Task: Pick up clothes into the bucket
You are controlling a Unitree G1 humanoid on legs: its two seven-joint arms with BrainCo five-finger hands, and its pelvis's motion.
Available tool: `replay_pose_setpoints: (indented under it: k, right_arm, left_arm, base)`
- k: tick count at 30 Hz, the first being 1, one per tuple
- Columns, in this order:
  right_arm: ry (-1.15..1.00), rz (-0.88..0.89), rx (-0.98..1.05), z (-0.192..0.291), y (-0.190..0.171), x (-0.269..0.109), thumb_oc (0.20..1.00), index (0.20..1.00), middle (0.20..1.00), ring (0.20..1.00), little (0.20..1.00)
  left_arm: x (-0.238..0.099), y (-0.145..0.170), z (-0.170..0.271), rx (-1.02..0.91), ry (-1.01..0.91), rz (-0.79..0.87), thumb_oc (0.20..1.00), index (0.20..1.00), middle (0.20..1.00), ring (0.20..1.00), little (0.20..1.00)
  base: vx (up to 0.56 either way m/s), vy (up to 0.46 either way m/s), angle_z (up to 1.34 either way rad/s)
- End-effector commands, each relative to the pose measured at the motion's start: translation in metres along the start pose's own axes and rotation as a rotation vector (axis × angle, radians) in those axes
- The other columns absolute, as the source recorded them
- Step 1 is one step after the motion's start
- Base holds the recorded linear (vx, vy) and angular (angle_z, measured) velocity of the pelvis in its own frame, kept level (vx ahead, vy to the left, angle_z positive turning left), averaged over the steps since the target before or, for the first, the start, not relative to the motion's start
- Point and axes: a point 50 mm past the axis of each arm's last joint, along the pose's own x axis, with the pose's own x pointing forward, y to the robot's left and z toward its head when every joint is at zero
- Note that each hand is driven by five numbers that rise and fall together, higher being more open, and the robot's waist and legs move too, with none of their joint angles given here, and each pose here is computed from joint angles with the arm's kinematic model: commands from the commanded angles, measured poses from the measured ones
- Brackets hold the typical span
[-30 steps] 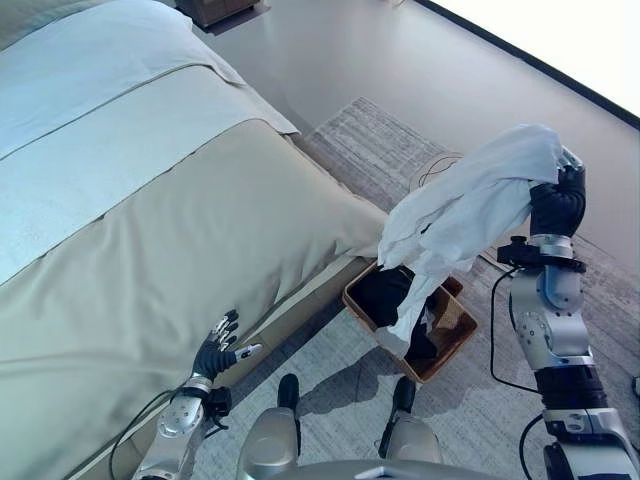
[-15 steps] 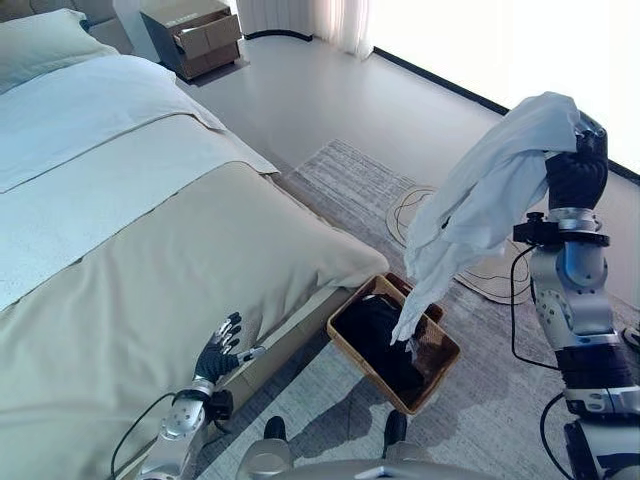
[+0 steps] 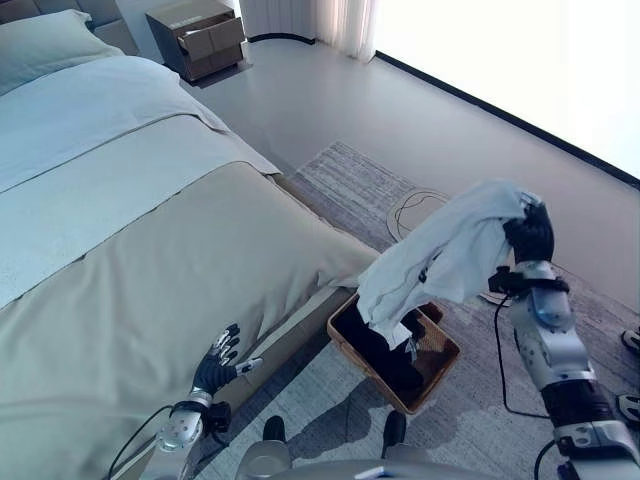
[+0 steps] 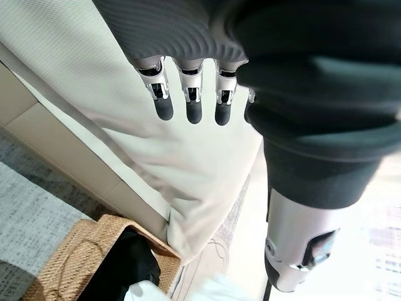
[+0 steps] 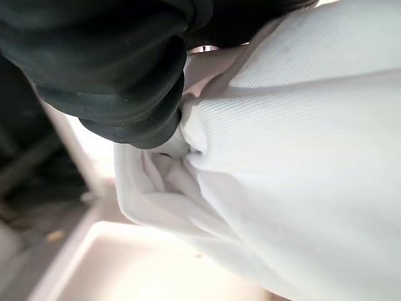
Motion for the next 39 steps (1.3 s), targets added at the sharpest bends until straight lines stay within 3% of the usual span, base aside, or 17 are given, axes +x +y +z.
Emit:
replay_pose_setpoints:
  k: [1, 11, 24, 30, 39]
  right_arm:
    - [-0.165, -0.048, -0.036, 0.033, 0.000, 0.024, 0.200, 0.200, 0.200, 0.200, 0.200]
    - [-0.171, -0.164, -0.097, 0.043, -0.007, 0.056, 0.200, 0.200, 0.200, 0.200, 0.200]
    - [-0.301, -0.121, -0.285, 0.088, 0.012, 0.091, 0.200, 0.200, 0.200, 0.200, 0.200]
    - [-0.240, -0.097, -0.392, 0.082, 0.023, 0.106, 0.200, 0.200, 0.200, 0.200, 0.200]
    - [-0.055, -0.167, -0.648, 0.070, -0.010, 0.124, 0.200, 0.200, 0.200, 0.200, 0.200]
  left_arm:
    - [0.011, 0.001, 0.044, 0.012, -0.225, -0.002, 1.000, 1.000, 1.000, 1.000, 1.000]
    - [0.006, -0.004, 0.072, 0.000, -0.352, -0.066, 1.000, 1.000, 1.000, 1.000, 1.000]
    - [0.001, -0.023, 0.122, -0.058, -0.566, -0.124, 1.000, 1.000, 1.000, 1.000, 1.000]
    - [-0.002, -0.031, 0.141, -0.099, -0.655, -0.133, 1.000, 1.000, 1.000, 1.000, 1.000]
    - [-0.001, -0.045, 0.140, -0.095, -0.641, -0.190, 1.000, 1.000, 1.000, 1.000, 1.000]
  base:
    - [-0.11, 0.014, 0.11]
    - [-0.13, 0.009, 0.07]
    - [-0.08, -0.007, -0.01]
    - [-0.03, 0.003, -0.03]
    - [0.00, 0.013, 0.02]
